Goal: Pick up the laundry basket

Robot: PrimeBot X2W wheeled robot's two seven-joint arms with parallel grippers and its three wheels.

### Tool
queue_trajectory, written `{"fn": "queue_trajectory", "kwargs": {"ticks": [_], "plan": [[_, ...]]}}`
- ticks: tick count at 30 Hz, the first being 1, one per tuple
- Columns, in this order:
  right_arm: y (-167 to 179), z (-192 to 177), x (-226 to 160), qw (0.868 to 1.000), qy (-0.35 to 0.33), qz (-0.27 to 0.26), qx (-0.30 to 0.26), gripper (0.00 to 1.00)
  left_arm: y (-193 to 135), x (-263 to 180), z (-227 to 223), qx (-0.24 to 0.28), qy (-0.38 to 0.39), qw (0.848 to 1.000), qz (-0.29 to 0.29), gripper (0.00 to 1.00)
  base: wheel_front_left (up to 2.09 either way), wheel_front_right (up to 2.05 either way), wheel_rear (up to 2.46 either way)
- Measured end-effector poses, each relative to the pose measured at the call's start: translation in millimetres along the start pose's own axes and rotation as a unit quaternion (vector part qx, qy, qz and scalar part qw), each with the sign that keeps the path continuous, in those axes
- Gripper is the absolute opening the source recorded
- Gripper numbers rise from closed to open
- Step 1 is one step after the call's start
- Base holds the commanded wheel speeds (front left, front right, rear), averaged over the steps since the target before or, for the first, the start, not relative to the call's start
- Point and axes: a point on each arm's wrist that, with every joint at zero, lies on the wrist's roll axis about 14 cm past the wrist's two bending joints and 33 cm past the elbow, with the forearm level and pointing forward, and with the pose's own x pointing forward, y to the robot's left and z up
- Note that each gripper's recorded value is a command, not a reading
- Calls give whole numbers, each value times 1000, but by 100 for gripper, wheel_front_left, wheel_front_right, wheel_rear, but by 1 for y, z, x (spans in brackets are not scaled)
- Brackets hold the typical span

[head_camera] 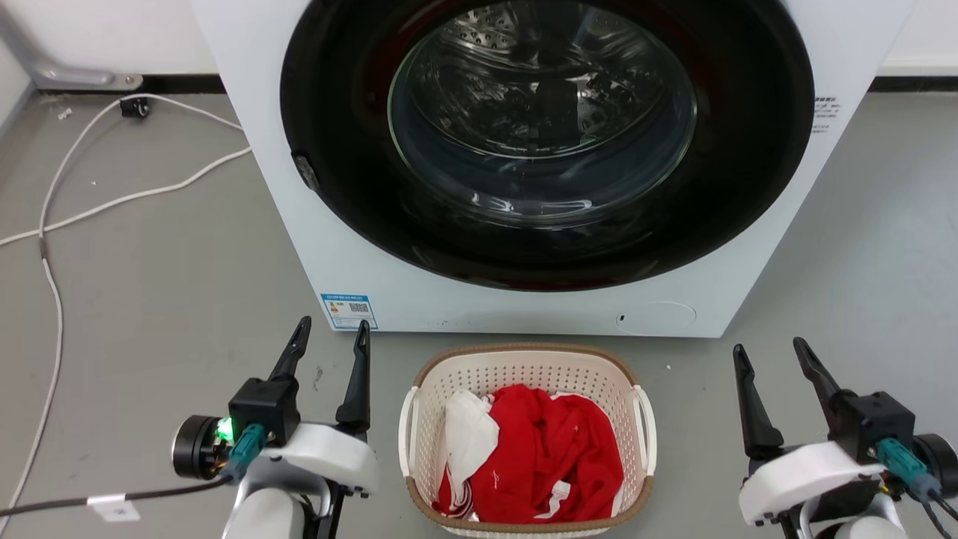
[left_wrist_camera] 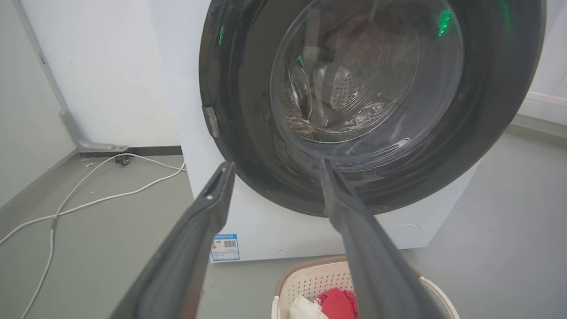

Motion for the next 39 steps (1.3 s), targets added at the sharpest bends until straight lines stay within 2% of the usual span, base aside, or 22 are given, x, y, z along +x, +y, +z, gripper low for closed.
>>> {"fn": "queue_trajectory", "kwargs": {"ticks": [8,17,24,30,36,39], "plan": [[3,-47,26,997,81,7,18,100,4,31,-45,-9,71,997,-3,100,0,0,0],[10,-114,53,981,192,20,34,100,13,57,-114,-30,182,983,-1,100,0,0,0],[12,-172,60,956,289,23,44,100,19,64,-174,-48,280,959,3,100,0,0,0],[11,-212,62,933,357,23,51,100,19,57,-221,-67,369,927,8,100,0,0,0],[12,-242,62,913,402,24,58,100,11,54,-252,-79,426,901,-1,100,0,0,0],[13,-252,66,908,414,26,58,100,11,55,-264,-81,446,891,-5,100,0,0,0]]}}
